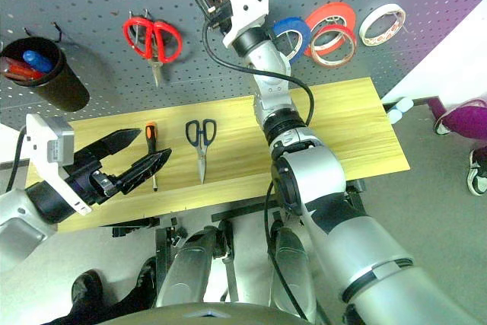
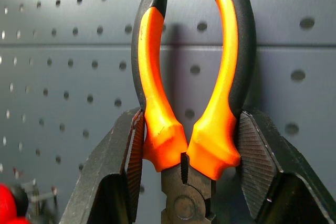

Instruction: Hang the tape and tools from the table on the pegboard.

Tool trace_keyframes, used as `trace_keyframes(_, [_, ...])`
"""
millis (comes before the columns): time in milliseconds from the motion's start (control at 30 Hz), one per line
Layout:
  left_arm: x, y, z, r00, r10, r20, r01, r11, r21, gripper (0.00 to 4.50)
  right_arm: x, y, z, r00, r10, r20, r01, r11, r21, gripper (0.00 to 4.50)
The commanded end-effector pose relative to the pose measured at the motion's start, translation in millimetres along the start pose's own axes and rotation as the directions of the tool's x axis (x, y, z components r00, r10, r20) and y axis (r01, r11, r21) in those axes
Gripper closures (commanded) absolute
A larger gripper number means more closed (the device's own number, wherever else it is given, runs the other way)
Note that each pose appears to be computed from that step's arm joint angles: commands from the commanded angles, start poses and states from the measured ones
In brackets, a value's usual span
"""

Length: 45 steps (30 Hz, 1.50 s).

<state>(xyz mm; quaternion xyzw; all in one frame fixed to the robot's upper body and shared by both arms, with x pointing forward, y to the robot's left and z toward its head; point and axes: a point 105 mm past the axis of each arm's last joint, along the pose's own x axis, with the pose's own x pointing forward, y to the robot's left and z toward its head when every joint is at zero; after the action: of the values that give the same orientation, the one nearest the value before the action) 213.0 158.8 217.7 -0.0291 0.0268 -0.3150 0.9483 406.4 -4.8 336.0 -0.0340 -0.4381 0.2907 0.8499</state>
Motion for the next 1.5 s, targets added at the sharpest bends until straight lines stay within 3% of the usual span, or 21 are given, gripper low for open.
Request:
trace_keyframes(33, [-5,-4,11,0.999,-0.002,0.038,0.001,1.000,0.026,0.00,5,-4,12,0.999,-0.019,0.049,0.020,0.999,-0.028,2.41])
trace_keyframes(900, [-6,-7,11,1.000,-0.001,0.025,0.000,1.000,0.025,0.00,-10,19,-13,1.000,-0.002,-0.022,0.002,1.000,0.000,2.41])
trace_keyframes(1367, [-4,-7,12,1.000,-0.009,0.027,0.009,1.000,0.020,0.00,-21,8,-26,0.995,-0.050,-0.086,0.049,0.999,-0.018,2.41])
trace_keyframes(1500, [-4,-6,11,1.000,-0.006,0.026,0.005,1.000,0.019,0.00,-21,1,-25,0.993,-0.082,-0.086,0.078,0.996,-0.051,1.10])
